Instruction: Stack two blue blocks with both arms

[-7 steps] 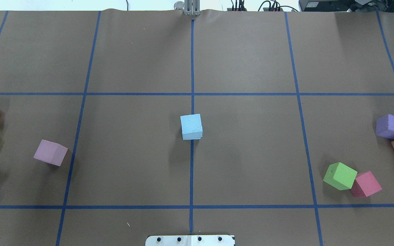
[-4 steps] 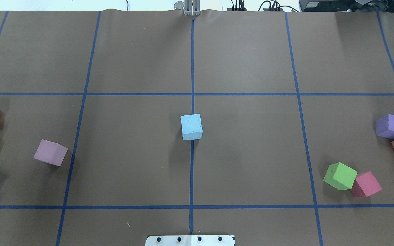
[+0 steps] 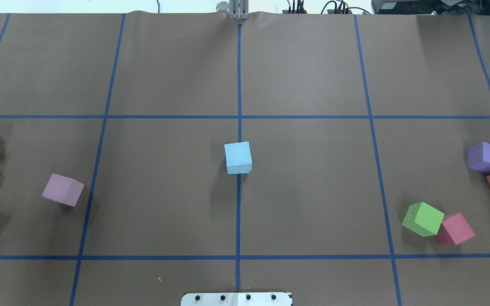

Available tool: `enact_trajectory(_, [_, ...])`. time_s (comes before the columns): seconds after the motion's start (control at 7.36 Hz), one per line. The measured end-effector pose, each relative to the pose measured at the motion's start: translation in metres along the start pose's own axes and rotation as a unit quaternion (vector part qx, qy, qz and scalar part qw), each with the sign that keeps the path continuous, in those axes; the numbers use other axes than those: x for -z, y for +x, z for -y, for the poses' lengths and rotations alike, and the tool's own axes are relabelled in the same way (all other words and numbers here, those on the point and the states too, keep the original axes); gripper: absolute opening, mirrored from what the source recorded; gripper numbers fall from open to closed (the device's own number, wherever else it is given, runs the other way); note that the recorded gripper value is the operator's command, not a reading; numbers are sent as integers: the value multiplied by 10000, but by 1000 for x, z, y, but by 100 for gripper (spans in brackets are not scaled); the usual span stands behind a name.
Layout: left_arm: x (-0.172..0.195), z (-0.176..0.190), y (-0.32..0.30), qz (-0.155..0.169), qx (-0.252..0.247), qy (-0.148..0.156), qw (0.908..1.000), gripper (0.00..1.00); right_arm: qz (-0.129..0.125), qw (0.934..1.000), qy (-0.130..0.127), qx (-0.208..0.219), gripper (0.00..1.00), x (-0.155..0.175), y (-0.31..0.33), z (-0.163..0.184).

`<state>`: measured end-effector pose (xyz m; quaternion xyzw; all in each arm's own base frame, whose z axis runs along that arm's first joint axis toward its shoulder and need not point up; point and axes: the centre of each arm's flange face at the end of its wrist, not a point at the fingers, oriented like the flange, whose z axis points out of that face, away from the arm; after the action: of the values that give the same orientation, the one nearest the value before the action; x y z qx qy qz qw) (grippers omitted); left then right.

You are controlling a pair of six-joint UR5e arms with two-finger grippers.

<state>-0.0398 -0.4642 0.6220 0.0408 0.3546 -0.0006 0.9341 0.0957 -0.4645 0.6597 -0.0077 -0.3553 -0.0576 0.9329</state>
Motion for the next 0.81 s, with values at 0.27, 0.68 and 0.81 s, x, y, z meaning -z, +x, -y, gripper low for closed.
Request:
enact_trajectory(0.27, [-1,-1,-1,2,14,-15,10000,98,4,10000,7,6,100,0,0,1])
enact_trajectory(0.68, [-4,-2,-3,1,43,-44,10000,98,5,10000,10,14,100,0,-1,1])
enact_trajectory(0.81, [-5,-2,-4,-1,46,-52,10000,98,4,10000,12,17,100,1,-1,1])
